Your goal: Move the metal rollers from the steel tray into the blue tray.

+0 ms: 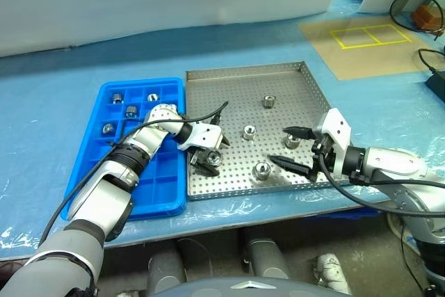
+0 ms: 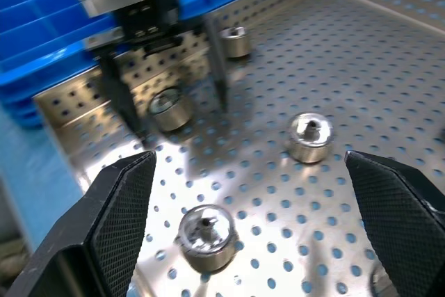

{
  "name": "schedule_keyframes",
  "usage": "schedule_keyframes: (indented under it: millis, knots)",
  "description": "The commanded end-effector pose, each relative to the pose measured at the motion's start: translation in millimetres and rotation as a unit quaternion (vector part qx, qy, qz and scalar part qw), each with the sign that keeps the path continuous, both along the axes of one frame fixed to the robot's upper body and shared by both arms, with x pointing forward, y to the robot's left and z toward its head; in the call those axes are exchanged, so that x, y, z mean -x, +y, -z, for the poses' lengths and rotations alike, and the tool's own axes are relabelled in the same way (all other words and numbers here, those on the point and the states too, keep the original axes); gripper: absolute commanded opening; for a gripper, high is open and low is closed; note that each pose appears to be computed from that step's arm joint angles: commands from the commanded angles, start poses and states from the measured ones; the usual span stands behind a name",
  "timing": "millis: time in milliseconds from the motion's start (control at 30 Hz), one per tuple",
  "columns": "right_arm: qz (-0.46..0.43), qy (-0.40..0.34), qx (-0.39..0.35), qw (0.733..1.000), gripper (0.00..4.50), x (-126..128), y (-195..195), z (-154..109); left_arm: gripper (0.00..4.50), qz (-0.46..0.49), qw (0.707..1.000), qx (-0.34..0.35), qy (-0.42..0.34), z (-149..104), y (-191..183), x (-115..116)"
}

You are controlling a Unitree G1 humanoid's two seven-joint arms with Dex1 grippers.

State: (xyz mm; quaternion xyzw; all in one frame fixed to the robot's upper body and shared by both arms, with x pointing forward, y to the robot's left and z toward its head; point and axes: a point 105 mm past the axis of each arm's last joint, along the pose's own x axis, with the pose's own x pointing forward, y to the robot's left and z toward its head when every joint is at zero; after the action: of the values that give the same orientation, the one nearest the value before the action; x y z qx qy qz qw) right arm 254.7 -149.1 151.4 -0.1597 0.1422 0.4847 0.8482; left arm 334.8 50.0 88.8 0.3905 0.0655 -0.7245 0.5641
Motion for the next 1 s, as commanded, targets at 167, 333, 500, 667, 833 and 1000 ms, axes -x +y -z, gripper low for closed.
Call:
schedule_keyframes:
  millis: [167, 333, 500, 667, 833, 1000]
  knots:
    - [-0.079, -0.002, 0.032, 0.996, 4.5, 12, 13, -1, 4.47, -0.026, 1.0, -0.012, 0.009, 11, 12, -1]
    - [-0.075, -0.007, 0.032, 0.997, 4.5, 9, 14, 0, 4.47, -0.037, 0.999, -0.005, 0.014, 12, 13, -1]
    - [-0.06, -0.013, 0.035, 0.997, 4.5, 7, 10, 0, 4.47, -0.049, 0.999, 0.004, 0.013, 11, 10, -4]
    - [-0.036, -0.026, 0.036, 0.998, 4.5, 1, 8, 1, 3.87, -0.036, 0.999, -0.012, 0.013, 12, 10, -3]
    - [-0.021, -0.035, 0.033, 0.999, 4.5, -3, 7, 1, 2.56, -0.039, 0.999, -0.019, 0.015, 13, 10, -4]
    - [-0.012, -0.041, 0.033, 0.999, 4.5, -6, 6, 0, 2.25, -0.042, 0.999, -0.019, 0.011, 11, 11, -6]
